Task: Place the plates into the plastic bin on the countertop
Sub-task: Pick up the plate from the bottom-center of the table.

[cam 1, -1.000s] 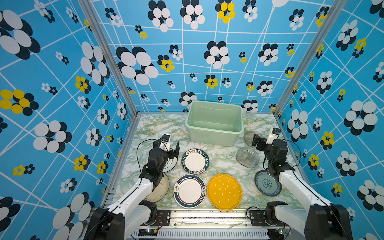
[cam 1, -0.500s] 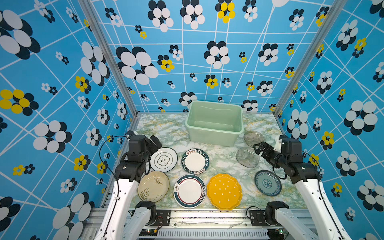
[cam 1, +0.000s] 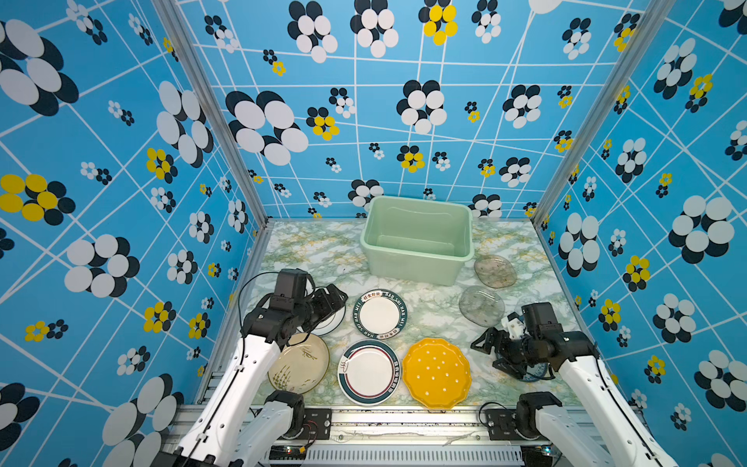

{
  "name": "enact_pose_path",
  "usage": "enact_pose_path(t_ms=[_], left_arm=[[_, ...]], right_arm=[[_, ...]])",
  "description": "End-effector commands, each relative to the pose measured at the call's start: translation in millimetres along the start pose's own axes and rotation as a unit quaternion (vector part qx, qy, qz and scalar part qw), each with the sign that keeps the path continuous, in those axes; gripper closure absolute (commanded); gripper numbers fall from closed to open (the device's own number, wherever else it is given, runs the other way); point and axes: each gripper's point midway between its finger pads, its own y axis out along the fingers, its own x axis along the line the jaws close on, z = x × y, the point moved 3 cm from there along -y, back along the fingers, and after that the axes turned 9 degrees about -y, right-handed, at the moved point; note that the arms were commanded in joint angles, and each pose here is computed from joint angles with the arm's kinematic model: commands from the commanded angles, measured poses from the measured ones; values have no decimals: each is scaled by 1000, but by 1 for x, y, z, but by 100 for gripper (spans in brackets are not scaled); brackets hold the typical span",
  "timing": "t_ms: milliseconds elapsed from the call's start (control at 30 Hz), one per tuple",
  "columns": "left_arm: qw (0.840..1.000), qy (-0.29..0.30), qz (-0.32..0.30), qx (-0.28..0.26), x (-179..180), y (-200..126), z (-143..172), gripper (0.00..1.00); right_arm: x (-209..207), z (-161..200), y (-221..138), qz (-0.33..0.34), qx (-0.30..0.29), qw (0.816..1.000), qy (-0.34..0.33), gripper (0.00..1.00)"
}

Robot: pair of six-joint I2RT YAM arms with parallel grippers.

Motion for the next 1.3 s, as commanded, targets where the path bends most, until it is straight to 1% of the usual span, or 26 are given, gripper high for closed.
enact_pose_path(t_ms=[0, 67, 133, 233, 300, 467, 600, 700, 900, 1000, 1133, 1267], left_arm=[[993, 76, -46, 82, -2, 6, 38, 7], [986, 104, -52, 115, -6, 13, 56, 8], [980, 131, -54, 136, -13, 17, 69, 8], [970, 180, -60, 151, -26, 21, 84, 8], [963, 207, -61, 162, -35, 25, 93, 8], [941, 273, -62, 191, -55, 37, 120, 9], [929, 297, -69, 208, -63, 48, 136, 10], [928, 299, -65, 215, -68, 52, 143, 10], [933, 290, -55, 208, -74, 54, 143, 10], [934, 289, -56, 204, -76, 55, 142, 10], [933, 290, -65, 202, -76, 56, 140, 10], [934, 288, -72, 199, -76, 57, 139, 10]], right_arm=[[4, 11, 16, -14, 32, 999, -26, 12], [1, 14, 28, -7, 40, 999, -31, 15], [-1, 16, 36, 10, 46, 998, -39, 18], [-6, 14, 43, 47, 46, 996, -58, 21], [-5, 11, 48, 52, 42, 996, -65, 25], [-4, -1, 62, 77, 38, 993, -84, 37], [-6, -6, 71, 89, 45, 991, -87, 48], [-7, -8, 78, 89, 43, 991, -89, 54], [-8, -11, 91, 83, 46, 991, -92, 68], [-11, -11, 94, 85, 48, 991, -93, 75], [-13, -11, 95, 88, 47, 990, -97, 81], [-16, -11, 95, 98, 48, 989, -102, 90]])
